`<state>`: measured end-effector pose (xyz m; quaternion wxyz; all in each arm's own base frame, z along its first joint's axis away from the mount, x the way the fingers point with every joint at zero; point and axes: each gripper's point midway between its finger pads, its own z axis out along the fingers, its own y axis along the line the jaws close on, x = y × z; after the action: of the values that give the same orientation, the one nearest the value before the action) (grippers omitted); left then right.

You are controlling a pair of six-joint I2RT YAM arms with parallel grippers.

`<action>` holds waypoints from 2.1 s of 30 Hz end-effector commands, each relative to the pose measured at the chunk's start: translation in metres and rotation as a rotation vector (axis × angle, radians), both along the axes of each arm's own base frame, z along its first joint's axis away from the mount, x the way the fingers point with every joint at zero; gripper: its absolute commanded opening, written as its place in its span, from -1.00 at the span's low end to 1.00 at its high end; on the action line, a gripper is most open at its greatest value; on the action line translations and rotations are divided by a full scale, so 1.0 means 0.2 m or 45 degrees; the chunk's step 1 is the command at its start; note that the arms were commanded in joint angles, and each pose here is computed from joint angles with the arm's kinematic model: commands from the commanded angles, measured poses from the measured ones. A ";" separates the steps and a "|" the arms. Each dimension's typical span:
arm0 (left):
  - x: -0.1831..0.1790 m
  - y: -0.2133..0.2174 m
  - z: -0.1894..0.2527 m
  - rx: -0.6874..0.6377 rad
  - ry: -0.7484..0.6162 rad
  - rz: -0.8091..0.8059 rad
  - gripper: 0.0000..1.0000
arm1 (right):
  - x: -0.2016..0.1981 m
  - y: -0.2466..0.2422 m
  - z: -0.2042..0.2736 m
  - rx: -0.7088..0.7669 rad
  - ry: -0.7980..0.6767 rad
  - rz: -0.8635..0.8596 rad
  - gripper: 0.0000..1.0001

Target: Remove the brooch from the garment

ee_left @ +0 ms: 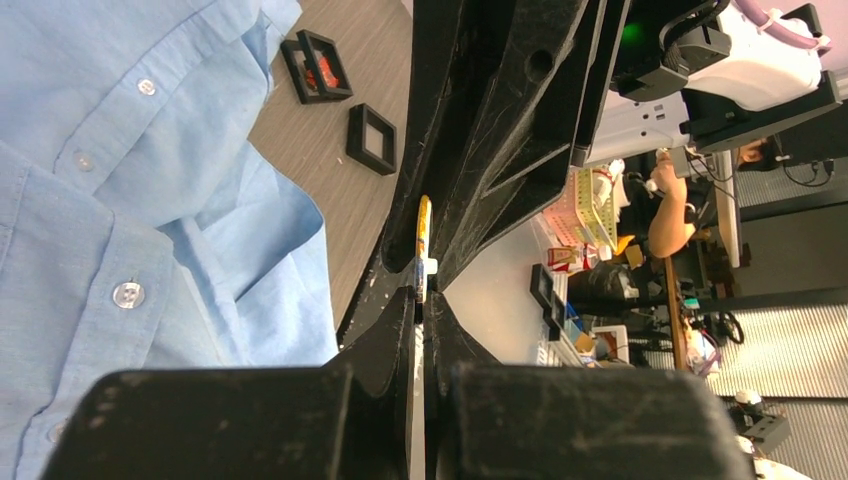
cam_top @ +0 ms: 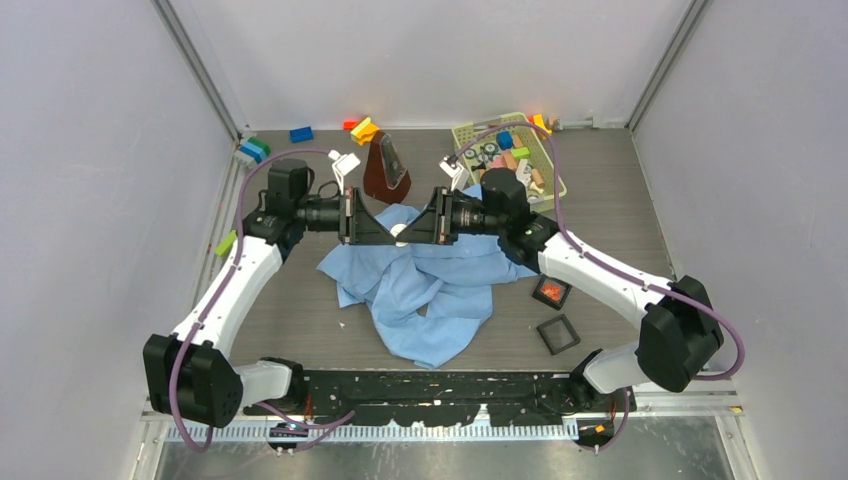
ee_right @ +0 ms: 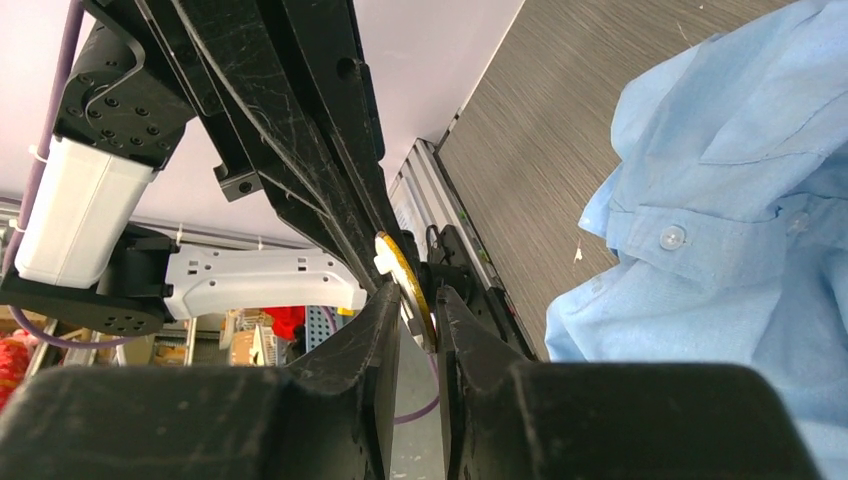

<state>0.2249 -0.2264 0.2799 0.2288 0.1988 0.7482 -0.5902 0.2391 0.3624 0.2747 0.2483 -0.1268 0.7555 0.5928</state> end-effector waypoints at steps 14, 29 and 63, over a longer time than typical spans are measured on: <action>-0.05 0.02 -0.05 0.123 -0.035 0.005 -1.00 | 0.15 -0.08 -0.08 -0.011 0.034 -0.213 0.01; -0.04 -0.15 -0.35 0.493 -0.069 0.135 -1.00 | 0.21 -0.58 -0.40 -0.533 0.193 -0.658 0.85; 0.35 0.06 -0.55 0.505 -0.399 0.529 -1.00 | -0.48 -1.57 -1.12 -1.385 0.967 -1.550 0.89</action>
<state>0.2985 -0.2184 0.1500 0.3651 0.1411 0.8528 -0.3457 0.1410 0.0494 0.0576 0.1448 0.3671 0.9149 -0.0847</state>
